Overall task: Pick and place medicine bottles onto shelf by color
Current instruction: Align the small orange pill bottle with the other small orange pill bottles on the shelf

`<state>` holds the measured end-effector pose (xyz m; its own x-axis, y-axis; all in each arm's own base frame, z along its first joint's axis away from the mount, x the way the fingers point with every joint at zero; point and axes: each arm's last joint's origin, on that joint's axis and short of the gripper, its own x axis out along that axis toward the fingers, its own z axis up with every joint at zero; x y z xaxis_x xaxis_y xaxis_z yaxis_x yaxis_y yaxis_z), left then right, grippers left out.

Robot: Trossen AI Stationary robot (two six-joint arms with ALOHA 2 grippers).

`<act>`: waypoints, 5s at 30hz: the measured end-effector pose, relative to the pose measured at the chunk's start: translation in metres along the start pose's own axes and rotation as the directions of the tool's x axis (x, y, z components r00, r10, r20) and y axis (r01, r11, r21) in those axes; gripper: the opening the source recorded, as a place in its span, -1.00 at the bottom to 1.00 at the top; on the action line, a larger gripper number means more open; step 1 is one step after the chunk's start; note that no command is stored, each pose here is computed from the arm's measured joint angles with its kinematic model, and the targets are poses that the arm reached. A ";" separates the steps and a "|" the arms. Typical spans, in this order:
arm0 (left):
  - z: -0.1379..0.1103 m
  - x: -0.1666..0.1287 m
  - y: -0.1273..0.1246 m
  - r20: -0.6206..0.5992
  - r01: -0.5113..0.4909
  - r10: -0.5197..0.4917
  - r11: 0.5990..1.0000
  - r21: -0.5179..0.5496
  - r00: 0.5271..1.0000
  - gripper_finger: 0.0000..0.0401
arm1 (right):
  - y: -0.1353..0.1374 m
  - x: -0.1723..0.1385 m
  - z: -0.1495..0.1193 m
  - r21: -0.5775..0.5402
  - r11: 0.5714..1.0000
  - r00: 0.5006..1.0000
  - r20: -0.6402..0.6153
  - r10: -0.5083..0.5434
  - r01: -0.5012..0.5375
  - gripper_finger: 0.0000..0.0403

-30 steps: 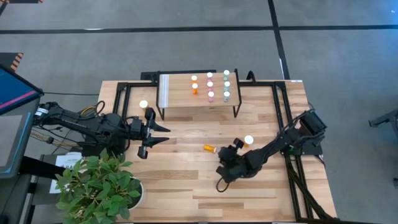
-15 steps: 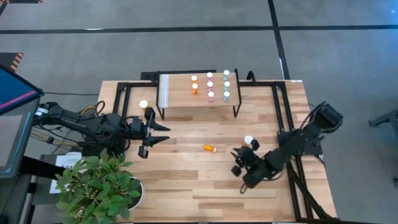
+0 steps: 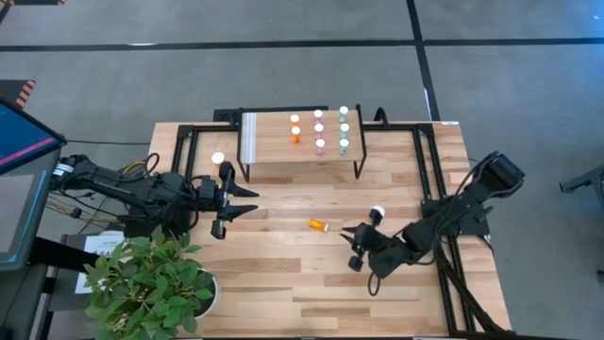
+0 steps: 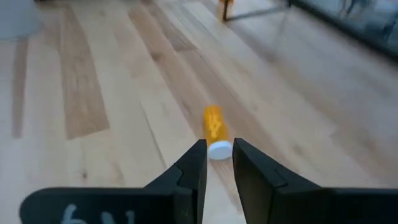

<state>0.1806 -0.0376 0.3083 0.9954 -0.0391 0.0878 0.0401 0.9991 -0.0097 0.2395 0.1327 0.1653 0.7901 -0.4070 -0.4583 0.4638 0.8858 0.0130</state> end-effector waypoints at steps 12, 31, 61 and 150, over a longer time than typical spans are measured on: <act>-0.012 0.018 -0.004 -0.025 -0.002 0.002 1.000 0.016 1.000 -0.39 | -0.006 0.048 -0.028 -0.023 1.000 0.981 -0.192 0.016 -0.020 -0.52; -0.017 0.027 -0.004 -0.022 -0.031 0.032 0.999 0.042 0.999 -0.39 | -0.030 0.041 -0.040 0.026 0.988 0.988 0.002 0.152 -0.152 -0.23; -0.017 0.027 -0.004 -0.020 -0.030 0.030 0.999 0.042 0.999 -0.39 | -0.021 0.091 -0.042 0.043 0.995 0.995 -0.034 0.096 -0.095 0.22; -0.083 0.144 -0.029 -0.630 0.218 -0.086 0.967 0.135 0.772 -0.29 | -0.006 0.028 0.039 0.150 0.887 0.895 0.168 0.412 -0.437 -0.34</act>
<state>0.3305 -0.0730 0.2389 0.8199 -0.1244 -0.5588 0.2437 0.9591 0.1440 0.2745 0.1068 0.1874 0.9659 -0.0365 -0.2562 0.1267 0.9299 0.3453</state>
